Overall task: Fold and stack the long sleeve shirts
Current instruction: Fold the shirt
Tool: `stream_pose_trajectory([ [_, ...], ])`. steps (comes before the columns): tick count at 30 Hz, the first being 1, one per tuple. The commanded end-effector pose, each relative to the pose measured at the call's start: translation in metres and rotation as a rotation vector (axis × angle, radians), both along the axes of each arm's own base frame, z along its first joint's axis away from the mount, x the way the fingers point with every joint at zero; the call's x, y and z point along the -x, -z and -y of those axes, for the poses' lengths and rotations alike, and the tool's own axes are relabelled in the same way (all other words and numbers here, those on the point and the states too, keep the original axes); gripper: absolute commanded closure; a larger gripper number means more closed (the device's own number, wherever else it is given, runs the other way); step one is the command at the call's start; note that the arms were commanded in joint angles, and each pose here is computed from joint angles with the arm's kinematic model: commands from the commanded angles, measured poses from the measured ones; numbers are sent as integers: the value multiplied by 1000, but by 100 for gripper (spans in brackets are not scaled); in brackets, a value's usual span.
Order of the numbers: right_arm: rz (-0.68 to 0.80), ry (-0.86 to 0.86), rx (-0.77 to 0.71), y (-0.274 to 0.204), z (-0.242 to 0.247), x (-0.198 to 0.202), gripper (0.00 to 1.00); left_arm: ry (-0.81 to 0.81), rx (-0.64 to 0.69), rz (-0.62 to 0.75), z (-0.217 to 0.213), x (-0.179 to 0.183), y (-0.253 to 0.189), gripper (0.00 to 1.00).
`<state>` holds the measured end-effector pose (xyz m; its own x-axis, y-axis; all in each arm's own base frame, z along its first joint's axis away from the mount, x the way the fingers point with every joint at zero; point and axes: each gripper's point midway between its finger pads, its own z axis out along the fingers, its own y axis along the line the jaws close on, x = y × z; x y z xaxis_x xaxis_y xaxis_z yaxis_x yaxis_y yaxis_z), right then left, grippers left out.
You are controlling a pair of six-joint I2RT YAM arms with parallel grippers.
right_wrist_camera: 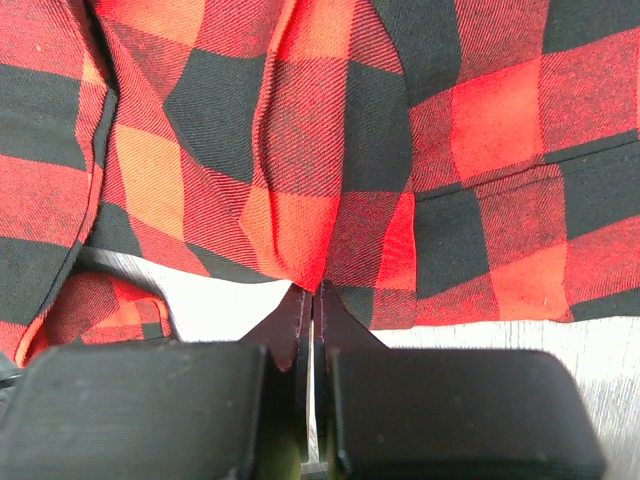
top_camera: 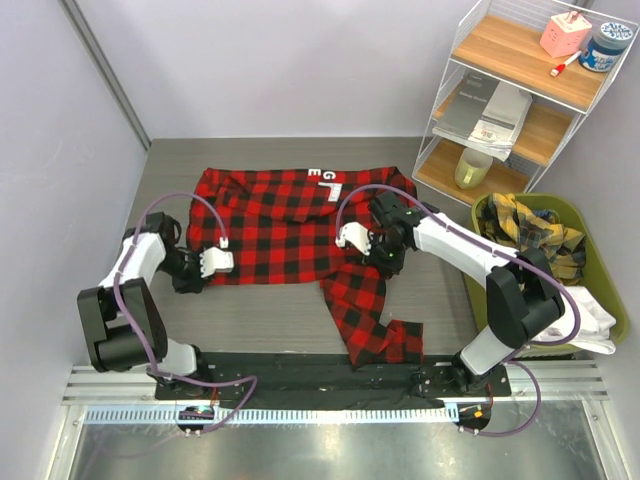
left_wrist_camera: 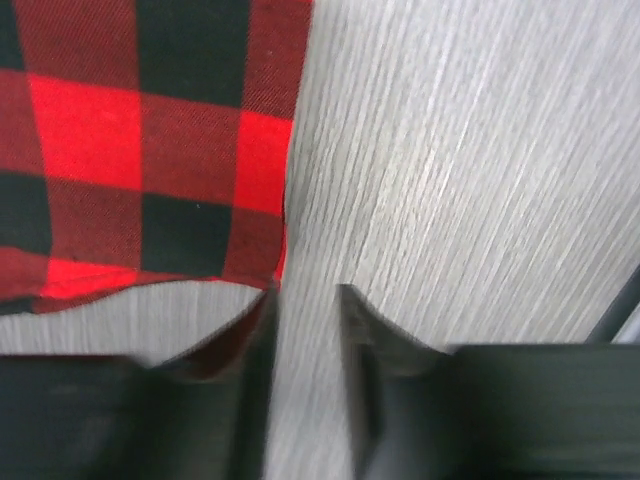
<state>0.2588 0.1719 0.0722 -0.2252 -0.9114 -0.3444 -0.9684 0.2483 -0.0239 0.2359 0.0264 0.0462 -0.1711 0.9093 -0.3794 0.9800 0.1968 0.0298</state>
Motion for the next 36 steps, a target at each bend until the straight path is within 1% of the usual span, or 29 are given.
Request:
stream_pose_trajectory([
  [1, -14, 1, -12, -3, -1, 5, 99, 22, 35, 100, 7, -8, 1, 60],
  [6, -16, 6, -14, -3, -4, 0, 99, 18, 4, 103, 0, -17, 18, 55],
  [7, -15, 7, -11, -2, -4, 0, 99, 10, -8, 133, -2, -25, 21, 54],
  [10, -23, 11, -2, 0, -2, 1, 99, 11, -11, 145, -4, -29, 26, 53],
  [14, -27, 13, 4, 2, -1, 1, 99, 70, -24, 137, -3, -21, 37, 52],
  [16, -31, 12, 8, 4, -1, 1, 99, 106, -43, 126, -5, -15, 44, 53],
  [18, -32, 14, 10, 5, -1, 0, 99, 98, -49, 119, -6, -14, 48, 58],
  [20, -38, 13, 9, 6, -2, 0, 99, 79, -46, 100, -7, -17, 48, 67],
  [21, -37, 11, 8, 6, -3, 0, 99, 74, -43, 91, -7, -17, 48, 81],
  [23, -39, 9, 12, 6, -2, 1, 99, 79, -42, 85, -7, -15, 45, 91],
  [24, -40, 11, 14, 5, -1, 2, 99, 79, -30, 64, -5, -9, 40, 99],
  [31, -65, 30, -9, -7, 7, 25, 99, 151, 20, 32, 8, 27, 12, 100],
  [34, -52, 32, -13, -15, 9, 27, 99, 142, 40, 53, 11, 27, -2, 100],
  [36, -27, 30, -28, -27, 4, 20, 99, 119, 63, 59, 13, 23, -11, 100],
])
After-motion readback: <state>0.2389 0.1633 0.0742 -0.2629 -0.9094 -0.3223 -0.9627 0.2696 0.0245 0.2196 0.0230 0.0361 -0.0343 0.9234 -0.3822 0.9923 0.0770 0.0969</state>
